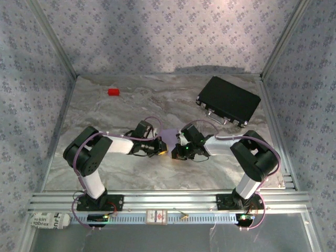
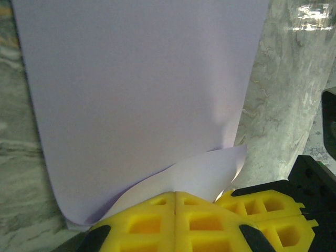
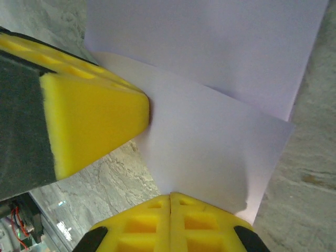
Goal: Fold a paper plane with a square sheet of paper (pick it up from the middle)
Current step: Third fold the triangle at the center of the table.
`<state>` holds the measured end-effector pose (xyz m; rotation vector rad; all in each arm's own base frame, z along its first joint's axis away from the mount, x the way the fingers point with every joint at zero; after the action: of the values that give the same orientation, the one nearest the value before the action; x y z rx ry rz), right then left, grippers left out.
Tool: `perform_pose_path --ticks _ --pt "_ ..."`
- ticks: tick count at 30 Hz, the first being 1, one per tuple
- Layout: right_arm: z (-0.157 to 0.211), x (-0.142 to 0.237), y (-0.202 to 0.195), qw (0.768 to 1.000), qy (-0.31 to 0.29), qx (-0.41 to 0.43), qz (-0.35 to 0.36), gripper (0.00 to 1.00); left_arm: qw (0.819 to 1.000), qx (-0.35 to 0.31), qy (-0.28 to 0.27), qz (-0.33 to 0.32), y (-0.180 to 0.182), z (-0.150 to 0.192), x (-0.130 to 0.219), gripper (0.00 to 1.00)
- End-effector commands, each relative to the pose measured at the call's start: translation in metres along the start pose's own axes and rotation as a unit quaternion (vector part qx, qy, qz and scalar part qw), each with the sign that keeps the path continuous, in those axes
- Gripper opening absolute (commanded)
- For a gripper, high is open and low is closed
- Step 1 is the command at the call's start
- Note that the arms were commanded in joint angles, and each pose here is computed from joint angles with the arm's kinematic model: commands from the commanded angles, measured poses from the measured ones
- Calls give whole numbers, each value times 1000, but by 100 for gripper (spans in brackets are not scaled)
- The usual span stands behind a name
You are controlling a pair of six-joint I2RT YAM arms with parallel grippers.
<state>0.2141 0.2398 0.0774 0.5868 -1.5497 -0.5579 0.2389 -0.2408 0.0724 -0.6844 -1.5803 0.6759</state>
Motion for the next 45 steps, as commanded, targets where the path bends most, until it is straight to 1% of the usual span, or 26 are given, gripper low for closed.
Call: perform_pose_path --ticks 1,3,7,10,13,19,27,38,45 --pt "19 -6 -35 996 24 -56 63 0 1000 -8 -12 -7 -11 -6 12 5" --pt "19 -5 -36 996 22 -57 67 0 1000 -19 -24 -5 -22 -10 19 7" --pt "16 -5 -34 996 18 -58 66 0 999 -26 -30 3 -36 -8 24 6" --pt "15 -5 -33 996 16 -59 64 0 1000 -20 -19 -3 -38 -1 18 3" --pt "15 -6 -34 996 16 -60 64 0 1000 -18 -10 -10 -36 6 7 3" --pt "16 -6 -35 996 17 -62 64 0 999 3 1 -54 -15 11 -11 1" --pt "20 -6 -38 995 19 -63 70 0 995 18 -9 -96 9 6 -8 1" --pt "24 -8 -43 995 24 -65 74 0 997 33 -18 -68 27 -15 6 2" --pt "24 -8 -42 995 24 -64 73 0 994 57 -27 -91 46 -20 20 2"
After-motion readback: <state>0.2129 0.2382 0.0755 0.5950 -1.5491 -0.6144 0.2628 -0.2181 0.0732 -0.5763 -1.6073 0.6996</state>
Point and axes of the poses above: each hand's point on the last joint's axis, 136 mm out from that joint toward the fingers, its own x axis back along the fingers, its own y axis along the line the jaws close on, z = x × y, the point moved 8 cm from there along x, back along the fingers, and after that the axes turned 7 degrees about -x, right-handed, at the moved point
